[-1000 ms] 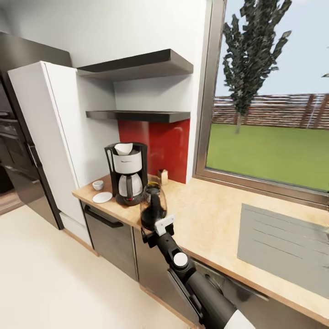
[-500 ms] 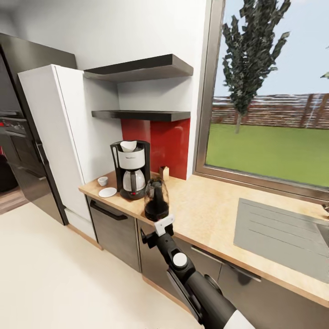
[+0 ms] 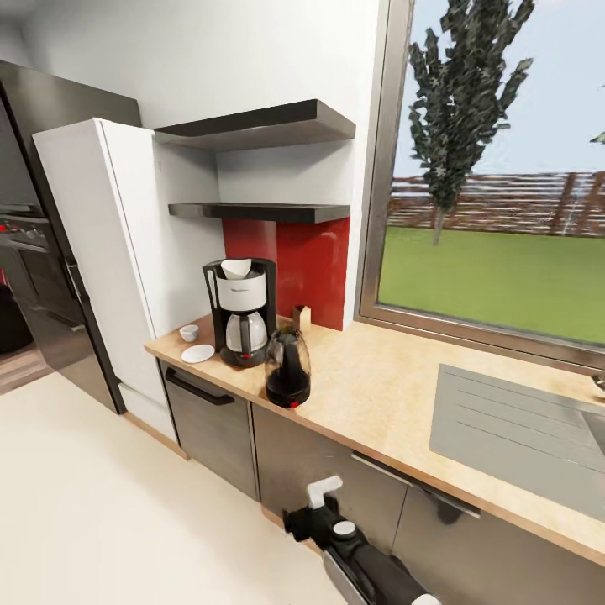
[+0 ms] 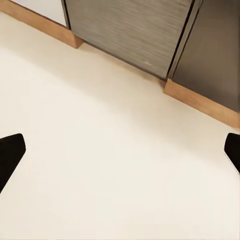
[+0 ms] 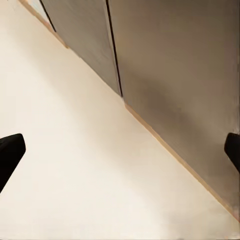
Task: Set up a coffee station on the kitchen countertop: keep the coffee maker on the countertop, move the bottle of coffee from the kitchen shelf to the counter next to the coffee maker, place a paper coffee filter on top of the coffee maker, put the saucer next to the coffee maker with the coffee cup on the saucer, and place the electric kettle next to the coffee maker.
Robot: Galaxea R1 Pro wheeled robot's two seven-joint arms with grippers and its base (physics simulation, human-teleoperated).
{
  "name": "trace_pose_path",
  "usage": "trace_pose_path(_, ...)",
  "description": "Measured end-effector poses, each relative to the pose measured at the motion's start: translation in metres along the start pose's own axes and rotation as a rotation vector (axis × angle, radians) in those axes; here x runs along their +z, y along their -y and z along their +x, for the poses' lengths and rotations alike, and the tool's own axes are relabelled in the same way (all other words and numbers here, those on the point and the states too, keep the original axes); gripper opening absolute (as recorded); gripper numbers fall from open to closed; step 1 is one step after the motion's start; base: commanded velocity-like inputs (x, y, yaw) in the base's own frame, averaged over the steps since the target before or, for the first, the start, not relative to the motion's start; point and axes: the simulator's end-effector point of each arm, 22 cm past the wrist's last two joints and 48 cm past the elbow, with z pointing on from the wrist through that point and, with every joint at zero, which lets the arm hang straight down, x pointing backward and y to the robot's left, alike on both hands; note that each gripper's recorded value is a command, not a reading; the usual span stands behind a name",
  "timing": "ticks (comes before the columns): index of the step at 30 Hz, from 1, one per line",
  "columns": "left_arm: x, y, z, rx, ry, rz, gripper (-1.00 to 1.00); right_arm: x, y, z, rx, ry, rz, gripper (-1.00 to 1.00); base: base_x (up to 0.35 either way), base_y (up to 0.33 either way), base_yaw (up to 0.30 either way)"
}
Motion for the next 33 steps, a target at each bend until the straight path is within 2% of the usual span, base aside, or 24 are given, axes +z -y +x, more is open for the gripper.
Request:
trace_pose_path(2,0.001,0.001,-0.001,-0.001,0.001,0.001,1.00,0.003,0.013,0.041,0.000,-0.087,0.027,1.00,0.000,0.000,0.000)
trace_pose_path(4,0.001,0.002,0.000,0.000,-0.001,0.003,1.00,0.000,0.032,0.097,-0.002,-0.205,0.069,1.00,0.000,0.000,0.000)
trace_pose_path(9,0.001,0.007,0.004,0.003,-0.010,0.012,1.00,-0.017,0.062,0.177,-0.012,-0.375,0.135,1.00,0.000,0.000,0.000)
trace_pose_path(10,0.000,0.008,0.006,0.003,-0.014,0.015,1.00,-0.025,0.071,0.200,-0.004,-0.427,0.155,1.00,0.000,0.000,0.000)
trace_pose_path(11,-0.002,0.010,0.010,0.003,-0.020,0.017,1.00,-0.031,0.075,0.216,0.040,-0.463,0.174,1.00,0.000,0.000,0.000)
trace_pose_path(14,-0.002,0.010,0.011,0.002,-0.021,0.017,1.00,-0.035,0.074,0.225,0.136,-0.480,0.185,1.00,0.000,0.000,0.000)
trace_pose_path(15,-0.002,0.010,0.011,0.002,-0.021,0.017,1.00,-0.035,0.073,0.226,0.148,-0.481,0.186,1.00,0.000,0.000,0.000)
trace_pose_path(16,-0.003,0.010,0.011,0.001,-0.022,0.017,1.00,-0.036,0.072,0.227,0.181,-0.485,0.187,1.00,0.000,0.000,0.000)
trace_pose_path(29,-0.002,0.014,0.014,-0.030,-0.020,0.003,1.00,-0.036,0.068,0.229,0.202,-0.490,0.174,1.00,0.000,0.000,0.000)
trace_pose_path(33,-0.003,0.012,0.022,-0.050,-0.033,-0.047,1.00,-0.036,0.069,0.230,0.198,-0.492,0.177,1.00,0.000,0.145,0.000)
